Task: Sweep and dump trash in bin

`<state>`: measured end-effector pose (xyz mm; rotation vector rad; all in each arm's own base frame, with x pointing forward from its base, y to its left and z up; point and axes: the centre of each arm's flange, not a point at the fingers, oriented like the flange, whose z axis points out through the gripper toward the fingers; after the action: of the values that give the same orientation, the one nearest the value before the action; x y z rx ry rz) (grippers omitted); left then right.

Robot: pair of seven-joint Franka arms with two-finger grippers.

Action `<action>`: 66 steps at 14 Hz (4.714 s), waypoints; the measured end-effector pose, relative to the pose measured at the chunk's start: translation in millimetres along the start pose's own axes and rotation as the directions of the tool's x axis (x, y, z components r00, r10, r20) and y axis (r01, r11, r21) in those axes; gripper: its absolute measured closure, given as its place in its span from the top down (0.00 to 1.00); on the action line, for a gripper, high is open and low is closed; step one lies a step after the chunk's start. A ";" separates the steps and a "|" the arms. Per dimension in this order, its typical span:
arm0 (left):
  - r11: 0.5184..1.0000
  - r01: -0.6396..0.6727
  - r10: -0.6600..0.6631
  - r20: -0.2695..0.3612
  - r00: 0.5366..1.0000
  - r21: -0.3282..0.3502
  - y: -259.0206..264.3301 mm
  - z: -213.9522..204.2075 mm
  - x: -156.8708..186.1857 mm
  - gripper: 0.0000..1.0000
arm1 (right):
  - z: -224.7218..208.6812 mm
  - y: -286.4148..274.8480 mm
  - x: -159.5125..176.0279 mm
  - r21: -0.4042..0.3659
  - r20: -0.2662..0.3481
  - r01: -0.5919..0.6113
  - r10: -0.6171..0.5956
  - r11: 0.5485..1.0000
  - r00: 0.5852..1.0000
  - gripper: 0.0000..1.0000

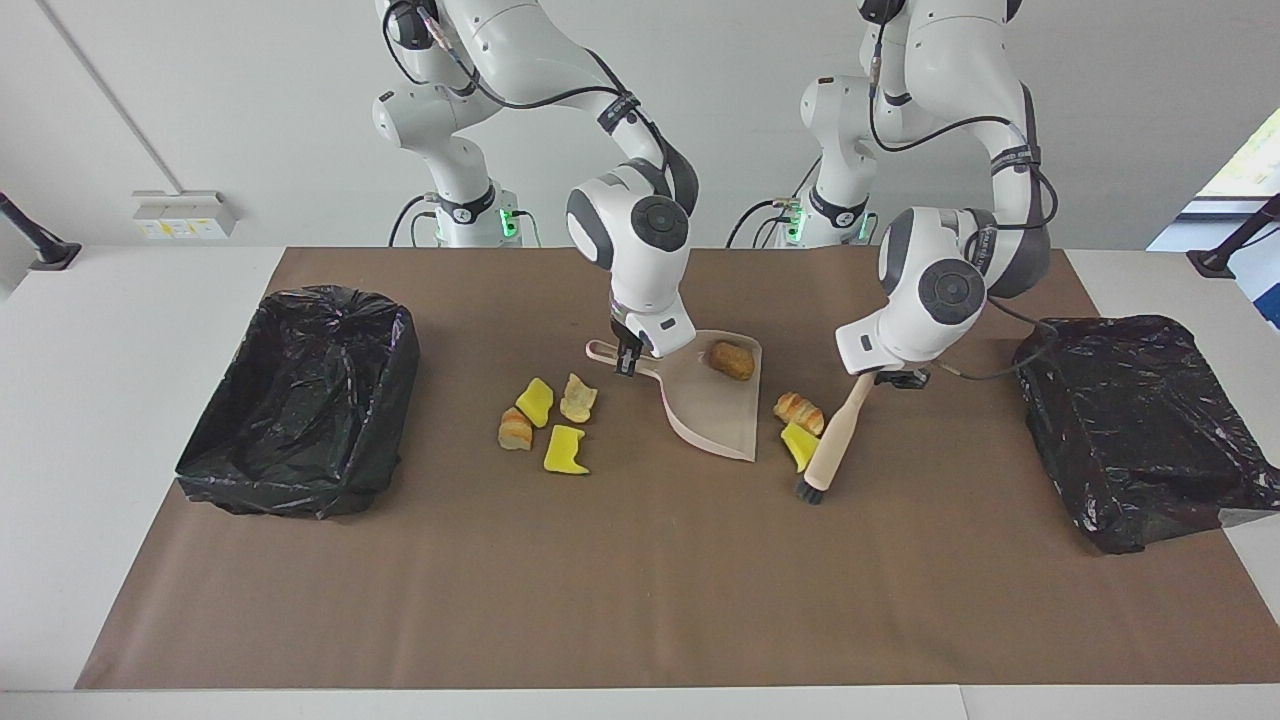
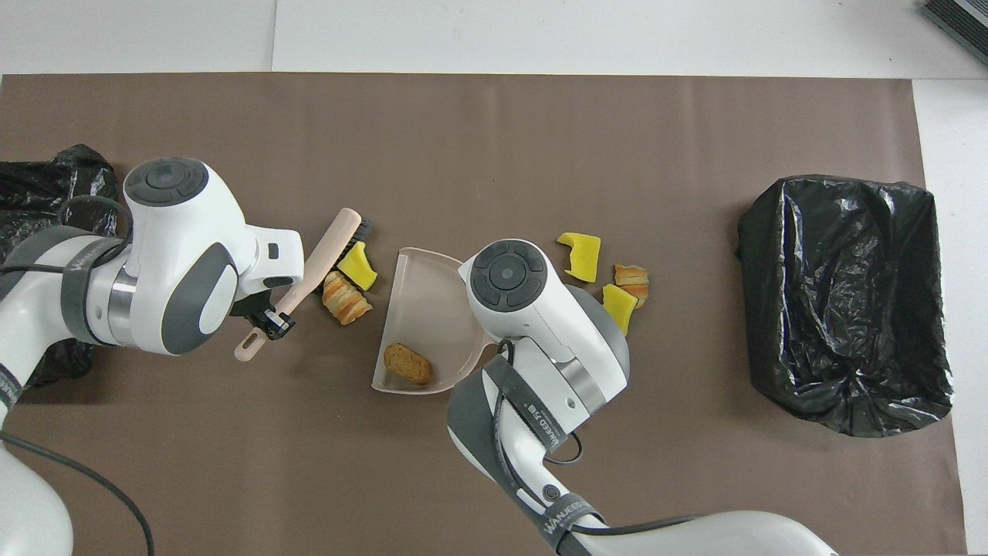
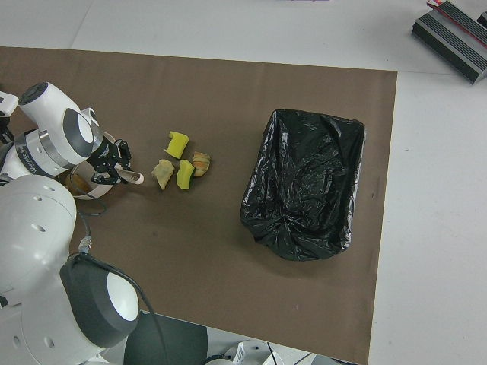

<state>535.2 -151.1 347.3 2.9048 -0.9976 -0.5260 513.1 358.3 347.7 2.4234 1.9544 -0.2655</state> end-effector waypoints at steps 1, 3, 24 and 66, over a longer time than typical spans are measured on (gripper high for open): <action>0.999 0.024 -0.025 -0.004 1.000 -0.024 17.6 1.6 1.5 0.27 | 0.1 -0.3 -0.3 0.000 0.000 0.000 0.000 1.000 1.000 0.32; 0.994 0.095 -0.095 -0.005 0.995 -0.048 57.5 2.1 10.0 0.27 | 0.2 -0.8 -0.9 0.001 0.001 0.000 0.000 1.000 1.000 0.32; 0.775 0.632 -0.630 0.056 0.774 -0.016 112.8 8.2 -65.3 0.27 | 0.5 -1.5 -1.6 0.001 0.000 0.000 0.000 1.000 1.000 0.32; 0.815 0.555 -0.578 0.185 0.794 0.166 266.3 21.7 -142.8 0.27 | -36.8 43.1 -60.4 0.020 -0.100 -0.133 0.135 0.991 0.986 0.32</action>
<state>265.0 -275.1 405.7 3.2745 -0.1154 -0.8652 547.2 294.8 388.5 2.6111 1.8198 -0.1562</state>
